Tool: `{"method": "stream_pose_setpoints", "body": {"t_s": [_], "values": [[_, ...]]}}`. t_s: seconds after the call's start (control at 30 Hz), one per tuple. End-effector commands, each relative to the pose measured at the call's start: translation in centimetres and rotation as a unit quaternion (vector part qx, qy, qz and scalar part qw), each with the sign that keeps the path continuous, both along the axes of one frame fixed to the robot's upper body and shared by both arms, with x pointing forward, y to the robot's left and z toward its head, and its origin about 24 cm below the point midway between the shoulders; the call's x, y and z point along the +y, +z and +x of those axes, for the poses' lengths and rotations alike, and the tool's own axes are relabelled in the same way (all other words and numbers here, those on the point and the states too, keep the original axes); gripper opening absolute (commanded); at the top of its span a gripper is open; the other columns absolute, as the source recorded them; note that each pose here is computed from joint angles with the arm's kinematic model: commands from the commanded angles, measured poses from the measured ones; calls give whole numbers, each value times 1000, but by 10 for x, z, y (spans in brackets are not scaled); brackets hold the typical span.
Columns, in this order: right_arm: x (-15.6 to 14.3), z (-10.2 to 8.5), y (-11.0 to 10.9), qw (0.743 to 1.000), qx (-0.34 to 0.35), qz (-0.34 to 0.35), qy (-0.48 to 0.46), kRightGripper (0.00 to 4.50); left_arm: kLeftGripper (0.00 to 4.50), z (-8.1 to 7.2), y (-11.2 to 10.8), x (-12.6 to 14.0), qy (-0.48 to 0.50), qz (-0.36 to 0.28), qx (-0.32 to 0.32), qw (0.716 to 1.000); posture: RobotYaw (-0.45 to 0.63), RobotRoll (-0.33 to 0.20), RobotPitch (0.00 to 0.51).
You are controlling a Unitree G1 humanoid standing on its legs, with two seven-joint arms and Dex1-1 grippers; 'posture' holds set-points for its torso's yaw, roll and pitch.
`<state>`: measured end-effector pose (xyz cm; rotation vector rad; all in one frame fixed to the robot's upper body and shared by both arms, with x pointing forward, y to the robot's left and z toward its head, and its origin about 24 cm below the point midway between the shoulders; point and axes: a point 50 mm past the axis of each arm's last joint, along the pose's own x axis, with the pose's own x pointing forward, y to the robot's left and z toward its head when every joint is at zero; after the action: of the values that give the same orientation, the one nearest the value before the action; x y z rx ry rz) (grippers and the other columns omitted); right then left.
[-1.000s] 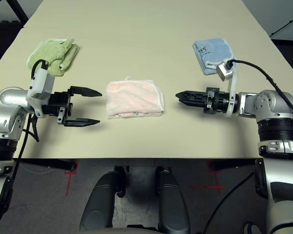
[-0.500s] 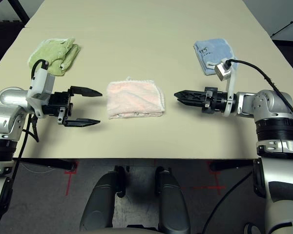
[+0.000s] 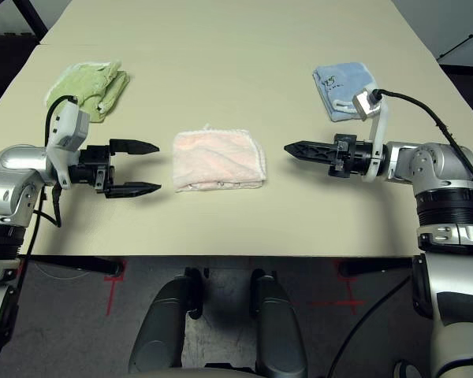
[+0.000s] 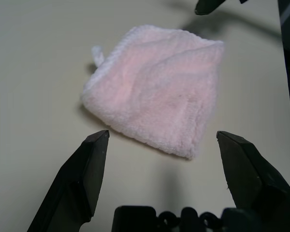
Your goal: Fold the towel and set it aside.
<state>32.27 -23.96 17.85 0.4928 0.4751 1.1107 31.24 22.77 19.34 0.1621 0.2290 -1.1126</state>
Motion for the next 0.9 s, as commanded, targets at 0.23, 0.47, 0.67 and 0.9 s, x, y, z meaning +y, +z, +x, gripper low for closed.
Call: {"method": "stream_pose_setpoints", "body": {"t_s": [0.23,0.47,0.67,0.9], "values": [[-1,-2,0,1000,3,-6,1,4477,4500,1,4,2,95,-72,180,976,-42,0,225],[-4,2,8,1000,-24,-6,-8,4477,4500,0,-3,-11,93,-103,265,954,-46,0,226],[-5,4,9,999,-32,-8,-9,4477,4500,12,-11,-27,110,-152,316,930,-51,0,231],[-6,2,8,999,-31,-4,-9,4477,4500,16,-25,-36,126,-152,357,913,-56,0,235]]}}
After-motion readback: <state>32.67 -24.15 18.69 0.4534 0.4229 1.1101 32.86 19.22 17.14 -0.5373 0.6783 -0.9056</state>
